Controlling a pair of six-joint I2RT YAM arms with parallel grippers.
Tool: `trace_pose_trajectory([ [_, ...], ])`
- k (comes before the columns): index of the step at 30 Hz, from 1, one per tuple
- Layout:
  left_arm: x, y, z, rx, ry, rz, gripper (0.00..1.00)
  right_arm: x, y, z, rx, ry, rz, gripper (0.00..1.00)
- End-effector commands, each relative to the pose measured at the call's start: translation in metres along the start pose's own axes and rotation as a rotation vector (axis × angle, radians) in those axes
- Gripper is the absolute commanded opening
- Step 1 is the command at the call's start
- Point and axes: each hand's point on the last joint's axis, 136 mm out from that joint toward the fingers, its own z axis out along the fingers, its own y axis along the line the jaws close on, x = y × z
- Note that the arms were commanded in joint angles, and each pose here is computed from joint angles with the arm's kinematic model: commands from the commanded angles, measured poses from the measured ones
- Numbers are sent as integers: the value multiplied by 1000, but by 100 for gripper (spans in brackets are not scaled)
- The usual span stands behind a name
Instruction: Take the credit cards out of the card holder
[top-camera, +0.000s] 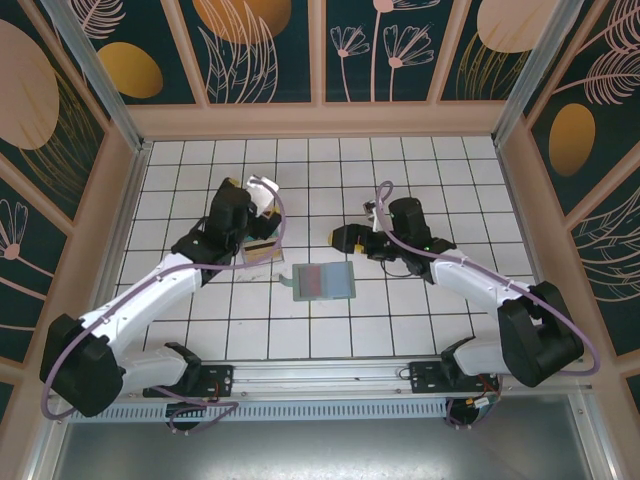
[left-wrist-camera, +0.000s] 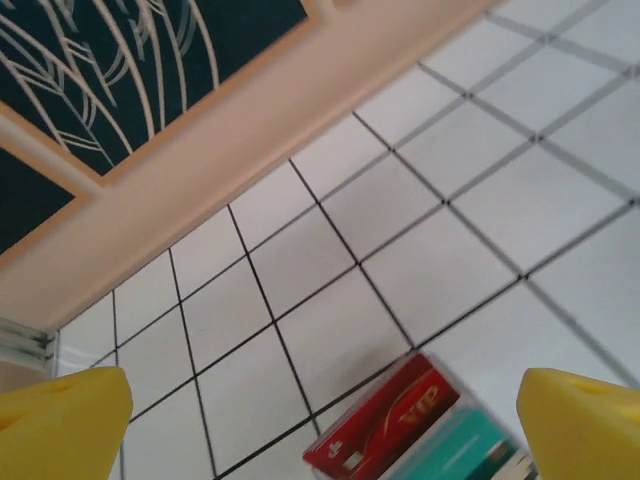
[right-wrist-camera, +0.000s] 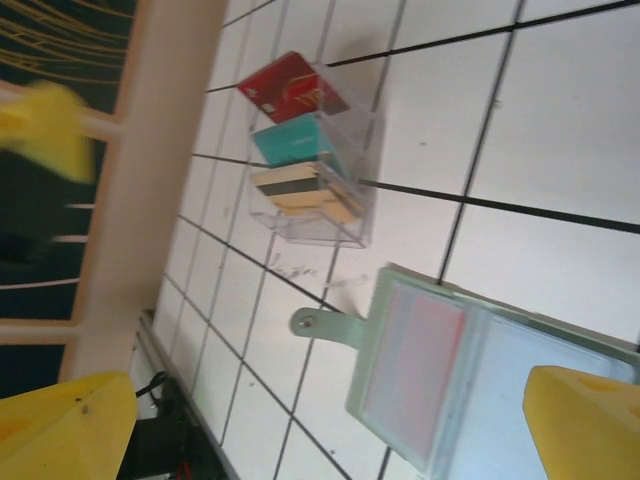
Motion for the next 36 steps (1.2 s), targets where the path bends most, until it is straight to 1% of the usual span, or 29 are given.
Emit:
trace_pose_trajectory([
  [1,-5,7,-18,18,57,-351,91,4,-25,3,126,1,5,99],
  [2,-7,4,-22,39,64,-425,86,8,-30,5,144,9,6,99],
  [3,-7,0,-26,69,71,-485,84,13,-35,6,166,21,3,95],
  [4,-8,-6,-29,105,72,-535,80,17,-40,8,181,35,3,90],
  [5,-6,-12,-32,143,79,-588,76,23,-45,9,200,51,5,81],
  [6,-6,-20,-35,189,84,-634,71,27,-52,10,222,61,12,68],
  [8,6,-37,-36,262,120,-718,63,39,-63,12,255,86,19,48],
  [9,9,-46,-36,302,135,-758,57,47,-66,14,264,107,18,43],
  [10,13,-53,-36,333,152,-790,53,52,-68,15,272,116,19,42],
  [11,17,-61,-35,363,172,-826,52,58,-72,15,286,131,19,41],
  [14,32,-84,-30,435,232,-926,47,72,-82,17,312,165,27,20],
  [15,38,-91,-29,449,250,-951,47,77,-85,18,320,177,33,16],
  [17,48,-106,-28,470,282,-984,43,85,-89,19,327,197,41,8],
  [18,53,-113,-28,477,297,-994,43,90,-92,19,334,206,46,0],
  [20,61,-125,-28,482,326,-1000,43,95,-96,19,346,214,54,0],
  [23,75,-145,-27,501,387,-1000,47,101,-103,18,369,223,63,0],
  [28,99,-172,-25,523,493,-1007,48,109,-113,22,386,251,77,0],
  [36,137,-192,-18,500,632,-993,45,114,-110,30,374,273,72,0],
])
